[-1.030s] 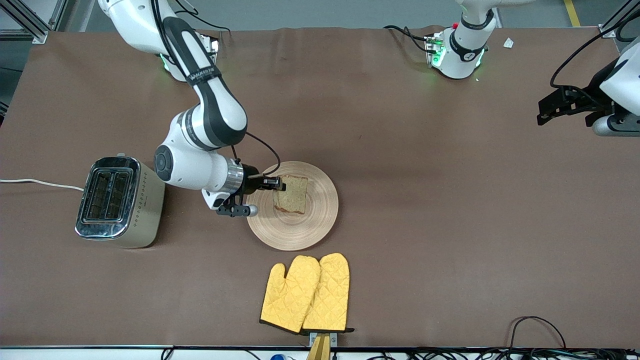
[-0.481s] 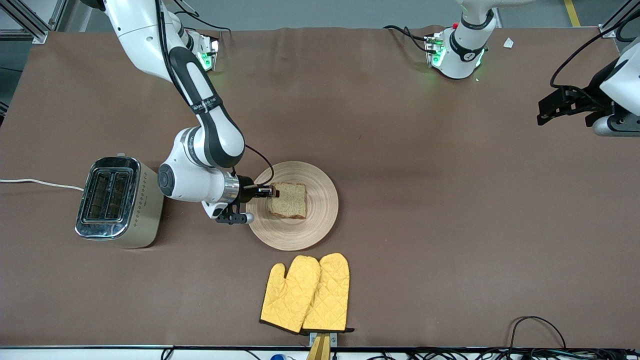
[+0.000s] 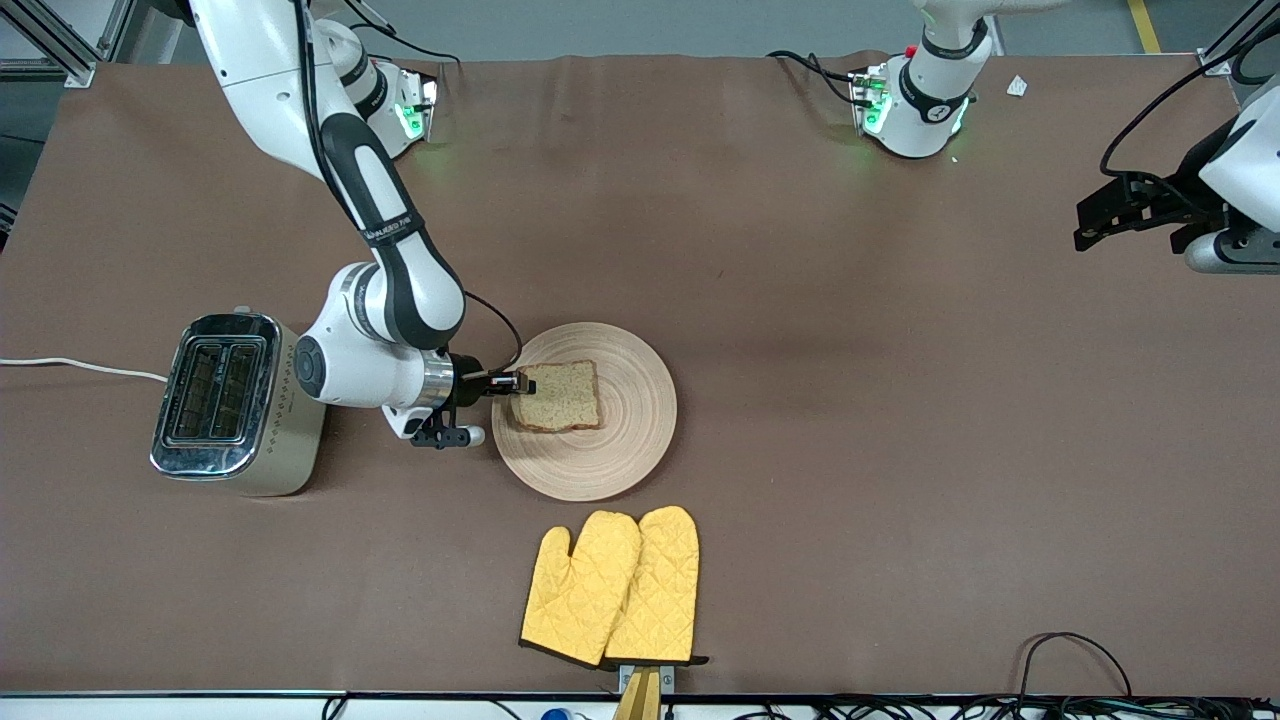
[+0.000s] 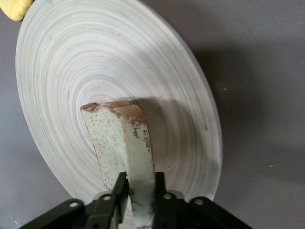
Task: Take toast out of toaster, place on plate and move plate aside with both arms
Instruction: 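Withdraw the right gripper while the left gripper reaches toward the plate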
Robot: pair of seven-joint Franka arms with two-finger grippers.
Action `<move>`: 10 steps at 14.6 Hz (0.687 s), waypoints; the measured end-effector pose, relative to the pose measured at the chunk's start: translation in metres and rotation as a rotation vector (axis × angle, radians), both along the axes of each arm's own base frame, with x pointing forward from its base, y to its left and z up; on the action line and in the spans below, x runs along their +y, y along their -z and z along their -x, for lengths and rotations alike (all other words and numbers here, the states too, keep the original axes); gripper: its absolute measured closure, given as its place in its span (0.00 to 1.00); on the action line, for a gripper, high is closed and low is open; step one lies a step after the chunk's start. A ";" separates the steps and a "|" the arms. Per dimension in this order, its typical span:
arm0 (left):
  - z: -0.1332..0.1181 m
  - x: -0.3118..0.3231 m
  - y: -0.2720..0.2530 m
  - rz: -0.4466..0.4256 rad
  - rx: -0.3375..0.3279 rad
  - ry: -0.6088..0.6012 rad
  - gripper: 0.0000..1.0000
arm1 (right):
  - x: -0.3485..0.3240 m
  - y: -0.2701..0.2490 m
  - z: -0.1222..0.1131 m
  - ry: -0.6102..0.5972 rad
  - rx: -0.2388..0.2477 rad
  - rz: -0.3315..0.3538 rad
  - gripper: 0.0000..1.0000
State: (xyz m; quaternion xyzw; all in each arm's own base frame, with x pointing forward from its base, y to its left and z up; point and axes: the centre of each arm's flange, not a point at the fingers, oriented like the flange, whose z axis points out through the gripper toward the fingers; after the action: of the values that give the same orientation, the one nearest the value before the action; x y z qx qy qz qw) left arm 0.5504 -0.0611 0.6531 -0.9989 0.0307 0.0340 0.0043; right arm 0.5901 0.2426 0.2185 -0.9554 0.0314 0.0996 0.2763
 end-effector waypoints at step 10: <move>0.001 -0.008 0.000 0.041 0.005 0.009 0.00 | -0.061 -0.073 -0.021 -0.155 -0.130 0.178 0.00</move>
State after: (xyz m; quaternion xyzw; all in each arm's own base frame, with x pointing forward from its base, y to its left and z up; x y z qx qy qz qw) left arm 0.5496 -0.0687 0.6530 -0.9986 0.0361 0.0360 -0.0161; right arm 0.6109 0.1814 0.2914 -0.9802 -0.0518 0.0553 0.1832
